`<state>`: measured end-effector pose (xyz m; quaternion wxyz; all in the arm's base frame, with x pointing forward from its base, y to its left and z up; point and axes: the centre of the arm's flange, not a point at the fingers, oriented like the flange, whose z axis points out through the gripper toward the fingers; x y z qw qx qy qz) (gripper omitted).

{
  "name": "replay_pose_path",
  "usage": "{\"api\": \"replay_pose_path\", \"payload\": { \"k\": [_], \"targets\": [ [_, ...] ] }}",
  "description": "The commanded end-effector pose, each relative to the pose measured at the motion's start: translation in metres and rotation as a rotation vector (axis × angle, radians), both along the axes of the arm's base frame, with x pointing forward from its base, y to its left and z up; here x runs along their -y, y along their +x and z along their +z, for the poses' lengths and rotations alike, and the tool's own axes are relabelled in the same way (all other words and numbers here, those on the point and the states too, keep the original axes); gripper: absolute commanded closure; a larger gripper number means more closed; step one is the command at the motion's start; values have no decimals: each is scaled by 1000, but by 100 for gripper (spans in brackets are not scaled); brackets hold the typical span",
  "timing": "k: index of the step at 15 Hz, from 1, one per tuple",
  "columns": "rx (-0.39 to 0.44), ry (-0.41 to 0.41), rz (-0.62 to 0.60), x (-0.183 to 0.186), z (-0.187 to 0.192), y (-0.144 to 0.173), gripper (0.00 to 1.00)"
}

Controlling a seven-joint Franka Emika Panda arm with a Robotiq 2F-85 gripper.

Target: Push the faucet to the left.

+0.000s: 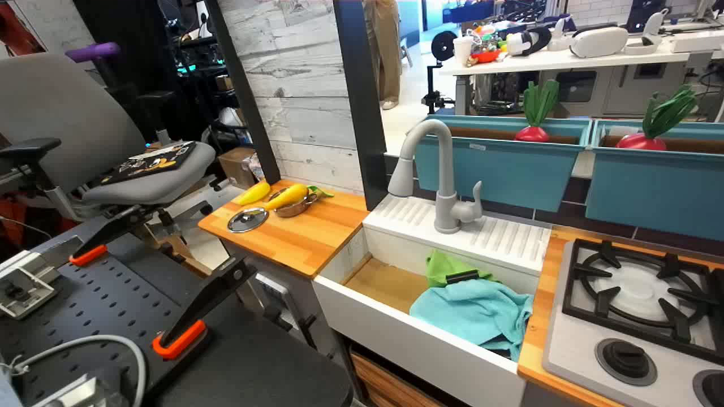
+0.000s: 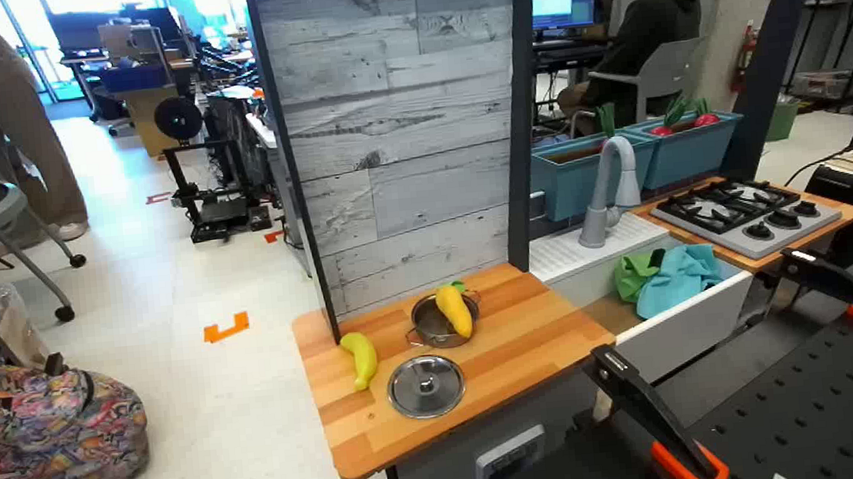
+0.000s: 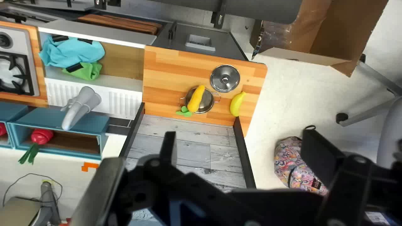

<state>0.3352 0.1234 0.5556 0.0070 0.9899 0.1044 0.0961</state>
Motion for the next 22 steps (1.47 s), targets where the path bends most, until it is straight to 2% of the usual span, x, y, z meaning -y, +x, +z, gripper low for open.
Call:
{"api": "replay_pose_path", "payload": {
  "k": [1,8,10,15,22],
  "targets": [
    [2,0,0,0,1,0,0],
    [5,1,1,0,3,0,0],
    [20,-2,-1,13,-3,5,0],
    [48,12,-53,76,-34,45,0],
    [29,60,-103,187,-116,139,0]
  ]
}}
